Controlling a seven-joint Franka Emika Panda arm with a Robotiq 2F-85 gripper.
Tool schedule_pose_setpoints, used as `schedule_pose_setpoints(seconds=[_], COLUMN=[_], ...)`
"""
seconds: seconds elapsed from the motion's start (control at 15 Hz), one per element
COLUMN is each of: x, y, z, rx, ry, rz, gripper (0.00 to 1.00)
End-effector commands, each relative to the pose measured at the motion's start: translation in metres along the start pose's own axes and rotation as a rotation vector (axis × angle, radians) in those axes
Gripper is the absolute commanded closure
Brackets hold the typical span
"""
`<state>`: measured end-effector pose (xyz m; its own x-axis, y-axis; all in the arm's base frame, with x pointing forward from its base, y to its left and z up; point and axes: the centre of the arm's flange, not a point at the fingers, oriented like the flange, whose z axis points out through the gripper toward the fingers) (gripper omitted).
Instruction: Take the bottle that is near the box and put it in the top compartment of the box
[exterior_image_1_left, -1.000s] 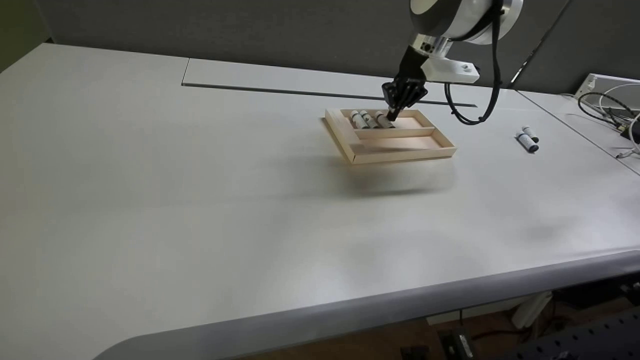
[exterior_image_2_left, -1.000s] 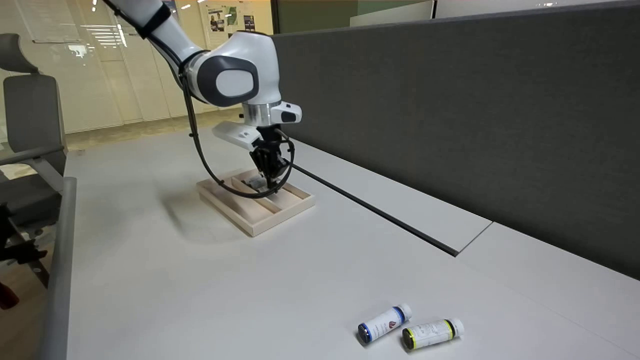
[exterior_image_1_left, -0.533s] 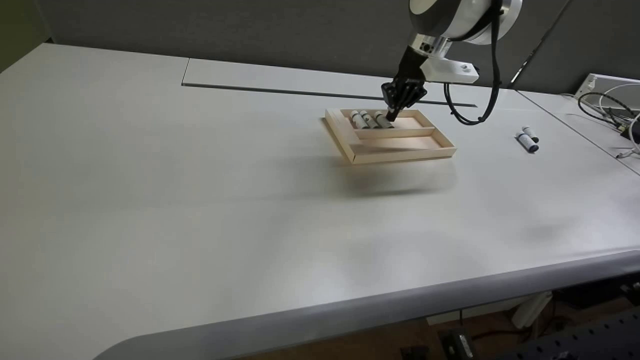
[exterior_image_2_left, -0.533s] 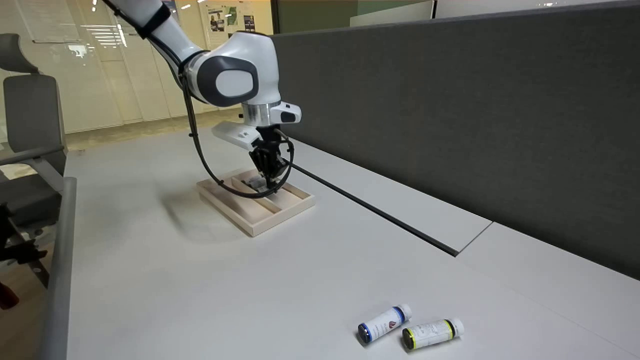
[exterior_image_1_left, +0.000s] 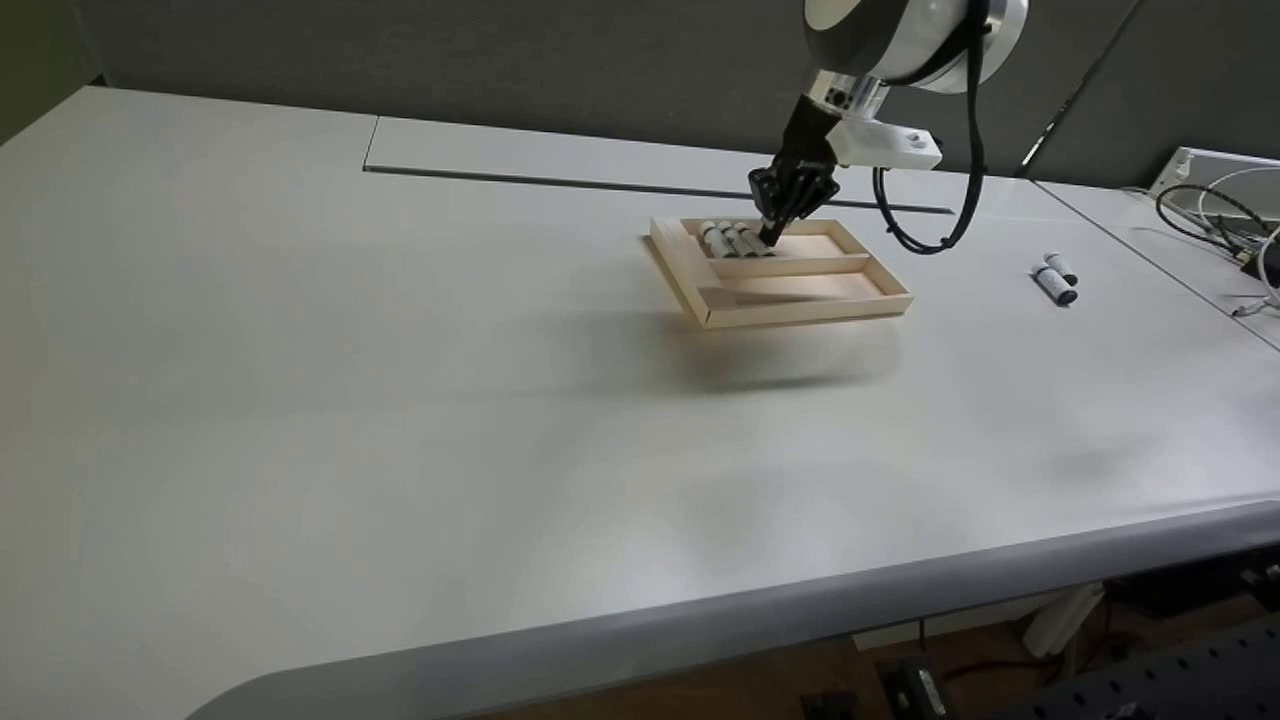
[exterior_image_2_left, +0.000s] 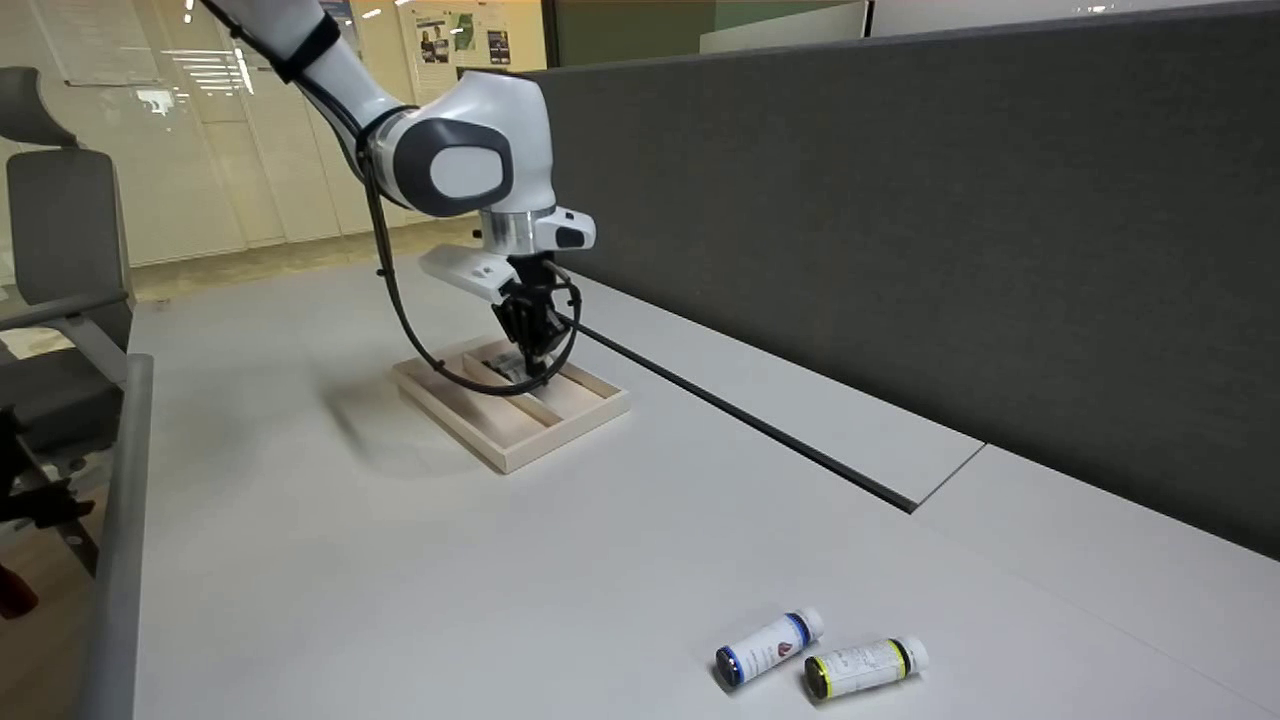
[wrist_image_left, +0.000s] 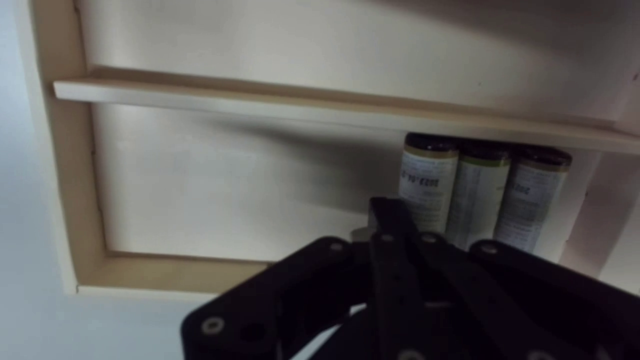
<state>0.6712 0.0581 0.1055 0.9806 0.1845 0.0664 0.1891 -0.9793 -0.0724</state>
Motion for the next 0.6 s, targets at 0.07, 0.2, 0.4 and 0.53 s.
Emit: schedule_pose_setpoints(seconds=[0.07, 0.2, 0.4, 0.53], x=[0.009, 0.013, 0.016, 0.017], y=[-0.011, -0.017, -0.022, -0.024], z=[-0.005, -0.009, -0.012, -0.012], rx=[0.019, 0.025, 0.034, 0.037], ry=[0.005, 0.016, 0.025, 0.026], rz=[0.006, -0.004, -0.011, -0.013], gripper=[1.0, 1.0, 1.0, 1.0])
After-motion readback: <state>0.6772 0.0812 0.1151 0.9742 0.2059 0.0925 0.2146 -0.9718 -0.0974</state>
